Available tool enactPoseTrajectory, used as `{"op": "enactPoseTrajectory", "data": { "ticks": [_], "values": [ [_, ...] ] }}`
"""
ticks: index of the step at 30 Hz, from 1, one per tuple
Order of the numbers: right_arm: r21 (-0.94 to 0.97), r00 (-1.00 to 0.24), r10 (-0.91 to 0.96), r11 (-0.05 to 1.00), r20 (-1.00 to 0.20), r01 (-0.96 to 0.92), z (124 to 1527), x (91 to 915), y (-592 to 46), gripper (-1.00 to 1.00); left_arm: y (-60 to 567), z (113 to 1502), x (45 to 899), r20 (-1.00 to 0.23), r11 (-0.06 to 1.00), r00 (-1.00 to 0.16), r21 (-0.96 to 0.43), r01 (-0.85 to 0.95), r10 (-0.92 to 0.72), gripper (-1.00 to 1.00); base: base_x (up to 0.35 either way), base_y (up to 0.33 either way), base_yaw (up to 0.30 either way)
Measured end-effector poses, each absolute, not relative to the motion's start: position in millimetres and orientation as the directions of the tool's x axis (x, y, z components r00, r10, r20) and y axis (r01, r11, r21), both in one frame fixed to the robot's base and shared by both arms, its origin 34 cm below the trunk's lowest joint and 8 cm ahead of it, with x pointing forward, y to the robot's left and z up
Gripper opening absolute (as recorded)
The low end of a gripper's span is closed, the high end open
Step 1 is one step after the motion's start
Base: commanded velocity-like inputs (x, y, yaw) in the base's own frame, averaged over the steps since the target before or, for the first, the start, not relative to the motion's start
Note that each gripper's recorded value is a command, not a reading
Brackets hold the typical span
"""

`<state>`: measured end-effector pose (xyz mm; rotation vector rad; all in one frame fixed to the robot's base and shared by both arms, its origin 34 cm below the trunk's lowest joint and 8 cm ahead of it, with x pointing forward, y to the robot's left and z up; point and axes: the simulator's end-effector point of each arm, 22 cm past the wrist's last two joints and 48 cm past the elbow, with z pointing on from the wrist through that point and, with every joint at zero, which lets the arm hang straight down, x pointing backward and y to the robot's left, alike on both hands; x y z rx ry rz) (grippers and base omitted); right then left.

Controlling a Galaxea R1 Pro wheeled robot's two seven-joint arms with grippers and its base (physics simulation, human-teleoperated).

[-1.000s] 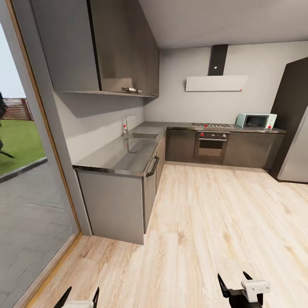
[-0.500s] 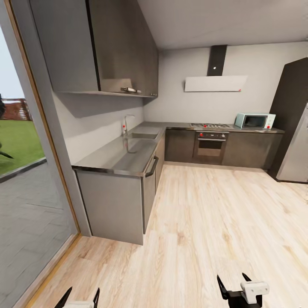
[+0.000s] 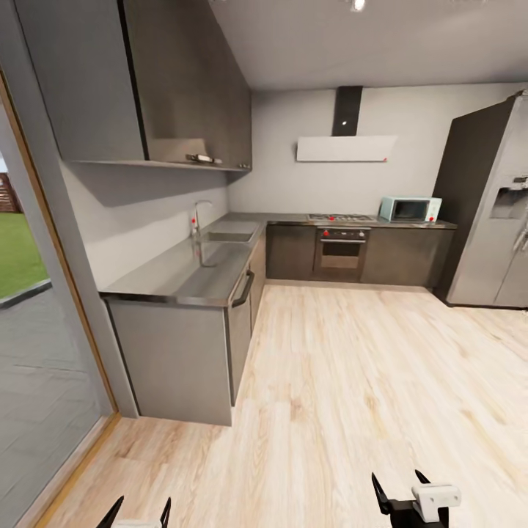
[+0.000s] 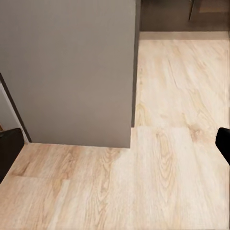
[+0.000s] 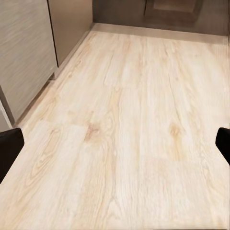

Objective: Put the three can of soda from the living room inside the tash can in the kitchen.

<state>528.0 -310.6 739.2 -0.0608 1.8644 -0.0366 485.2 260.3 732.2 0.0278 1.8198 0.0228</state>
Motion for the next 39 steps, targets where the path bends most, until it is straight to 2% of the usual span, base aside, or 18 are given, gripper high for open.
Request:
{"op": "enactPoseTrajectory", "data": {
  "ticks": [14, 32, 39],
  "values": [
    [-0.058, -0.274, -0.061, 0.998, -0.96, -0.021, 745, 529, -312, 1.0, 260, 737, 486, -0.972, 1.0, -0.233, 0.031, 0.007, 0.031, 1.0, 0.0, -0.034, -0.192],
    [-0.059, -0.256, -0.062, 0.998, -0.965, -0.018, 753, 531, -312, 1.0, 259, 742, 487, -0.975, 0.999, -0.218, 0.032, 0.009, 0.033, 1.0, 0.0, -0.262, -0.192],
    [-0.058, -0.252, -0.061, 0.998, -0.966, -0.02, 754, 531, -311, 1.0, 260, 741, 486, -0.975, 0.999, -0.219, 0.032, 0.008, 0.033, 1.0, 0.0, -0.283, -0.066]
  ]
}}
